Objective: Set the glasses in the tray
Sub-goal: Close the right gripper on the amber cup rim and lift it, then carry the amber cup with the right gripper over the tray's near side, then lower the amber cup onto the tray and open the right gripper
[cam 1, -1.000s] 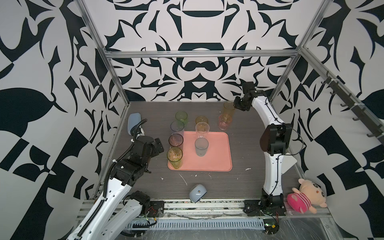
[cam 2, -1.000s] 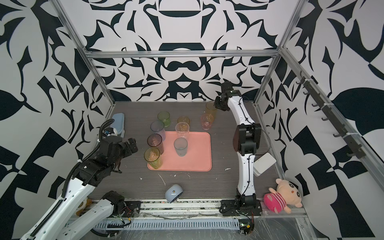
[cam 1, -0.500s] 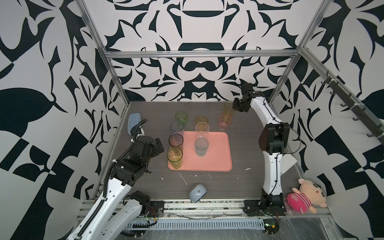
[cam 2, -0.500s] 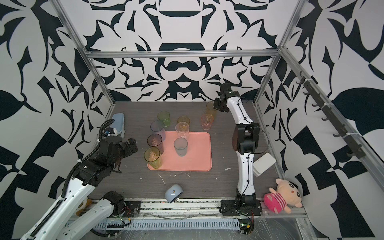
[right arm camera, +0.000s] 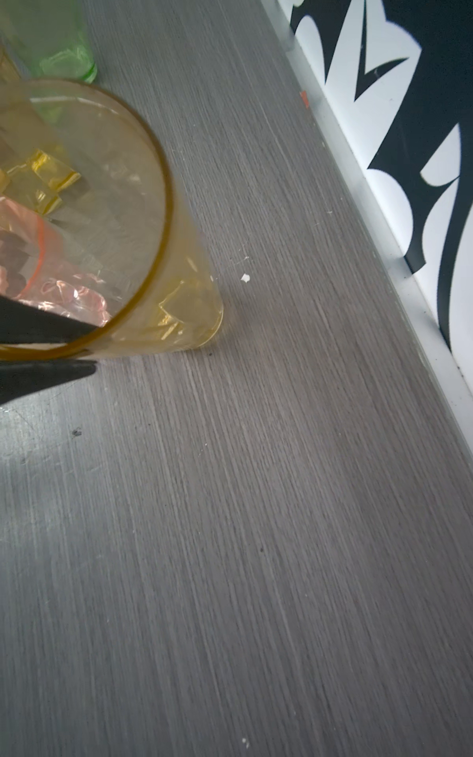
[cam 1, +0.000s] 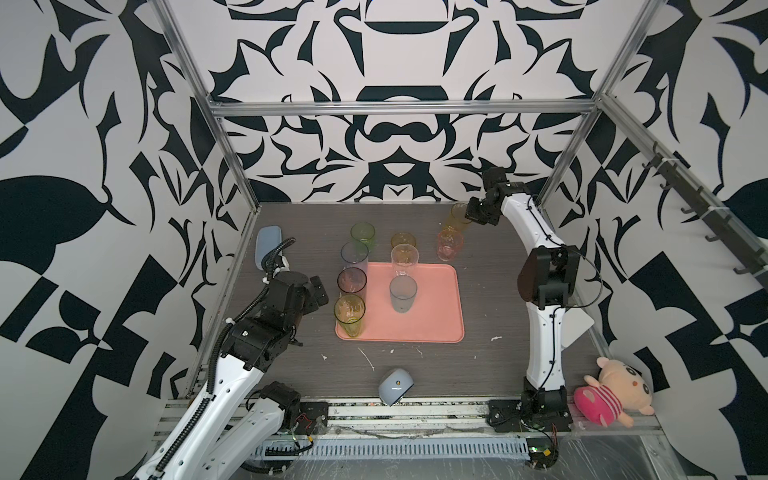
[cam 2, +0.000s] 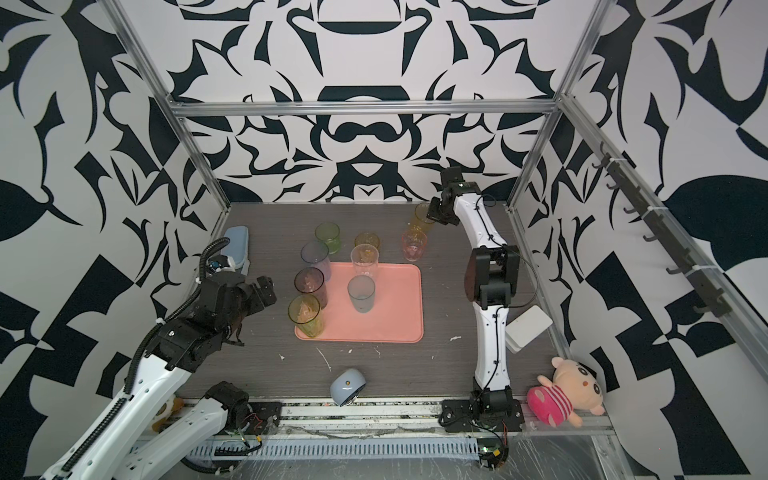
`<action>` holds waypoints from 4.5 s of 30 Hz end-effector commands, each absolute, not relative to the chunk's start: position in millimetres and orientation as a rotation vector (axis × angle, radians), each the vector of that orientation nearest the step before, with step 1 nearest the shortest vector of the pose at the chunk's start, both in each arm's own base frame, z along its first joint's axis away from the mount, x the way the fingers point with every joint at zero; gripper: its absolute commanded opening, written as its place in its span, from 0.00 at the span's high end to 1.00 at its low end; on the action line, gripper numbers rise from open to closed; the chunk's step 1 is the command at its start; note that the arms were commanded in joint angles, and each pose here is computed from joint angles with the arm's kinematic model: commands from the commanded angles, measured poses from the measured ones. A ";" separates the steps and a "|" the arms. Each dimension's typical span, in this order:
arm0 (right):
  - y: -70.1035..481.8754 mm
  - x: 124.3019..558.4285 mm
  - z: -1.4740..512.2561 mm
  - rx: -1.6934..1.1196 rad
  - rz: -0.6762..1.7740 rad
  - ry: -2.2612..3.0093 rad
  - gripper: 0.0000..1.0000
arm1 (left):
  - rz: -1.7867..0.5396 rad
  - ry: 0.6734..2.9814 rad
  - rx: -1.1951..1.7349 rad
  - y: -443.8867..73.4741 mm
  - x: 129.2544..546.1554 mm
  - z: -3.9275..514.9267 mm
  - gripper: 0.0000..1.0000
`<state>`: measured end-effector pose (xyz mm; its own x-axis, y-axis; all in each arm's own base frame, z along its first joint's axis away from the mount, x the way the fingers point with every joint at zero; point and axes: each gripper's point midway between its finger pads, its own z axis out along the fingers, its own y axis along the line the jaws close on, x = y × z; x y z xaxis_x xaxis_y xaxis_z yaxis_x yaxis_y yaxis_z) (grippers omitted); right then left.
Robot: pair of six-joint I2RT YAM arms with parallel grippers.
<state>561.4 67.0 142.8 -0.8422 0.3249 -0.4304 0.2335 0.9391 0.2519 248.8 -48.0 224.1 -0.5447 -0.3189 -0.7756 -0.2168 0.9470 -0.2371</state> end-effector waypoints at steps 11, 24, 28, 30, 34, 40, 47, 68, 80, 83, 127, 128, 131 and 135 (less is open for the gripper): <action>38.7 509.0 239.3 0.371 0.041 2.560 1.00 | -0.168 2.167 -0.397 -51.2 251.5 223.5 0.01; 52.3 426.7 286.7 0.298 0.028 2.542 1.00 | -0.198 2.154 -0.384 -57.2 256.9 228.9 0.00; 61.9 399.8 290.7 0.260 0.036 2.539 1.00 | -0.205 2.156 -0.382 -58.5 257.3 228.0 0.00; 65.6 387.3 290.7 0.250 0.038 2.541 1.00 | -0.206 2.156 -0.384 -58.4 257.3 227.0 0.01; 76.4 364.7 292.7 0.212 0.039 2.536 1.00 | -0.214 2.158 -0.385 -59.6 257.1 225.6 0.01; 94.2 339.6 286.8 0.144 0.017 2.548 1.00 | -0.218 2.159 -0.387 -60.4 258.0 225.8 0.01; 115.2 311.6 269.2 0.053 -0.006 2.588 1.00 | -0.225 2.161 -0.390 -61.9 259.4 226.2 0.01; 178.6 250.4 213.2 -0.128 0.062 2.691 1.00 | -0.249 2.170 -0.392 -64.6 257.7 224.8 0.01; 213.4 235.7 193.2 -0.190 0.126 2.719 1.00 | -0.247 2.175 -0.396 -64.0 256.6 221.1 0.00; 221.8 233.0 189.0 -0.204 0.137 2.724 1.00 | -0.244 2.177 -0.398 -63.4 256.3 219.6 0.01; 287.7 230.8 147.3 -0.274 0.222 2.788 0.98 | -0.194 2.187 -0.397 -59.1 257.8 208.6 0.00; 287.2 230.8 147.3 -0.275 0.218 2.788 0.95 | -0.193 2.188 -0.397 -59.0 258.1 208.2 0.01; 288.0 231.2 148.7 -0.277 0.218 2.788 0.85 | -0.187 2.191 -0.393 -59.1 258.6 207.7 0.00; 292.7 231.6 150.2 -0.302 0.225 2.796 0.80 | -0.186 2.189 -0.390 -59.2 259.4 209.1 0.01</action>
<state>230.0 284.6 135.2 -0.9335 -0.1774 -0.3114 -0.2168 0.9715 0.0963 257.0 -62.6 208.5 -0.5794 -0.3373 -0.7419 -0.1972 0.9413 -0.2739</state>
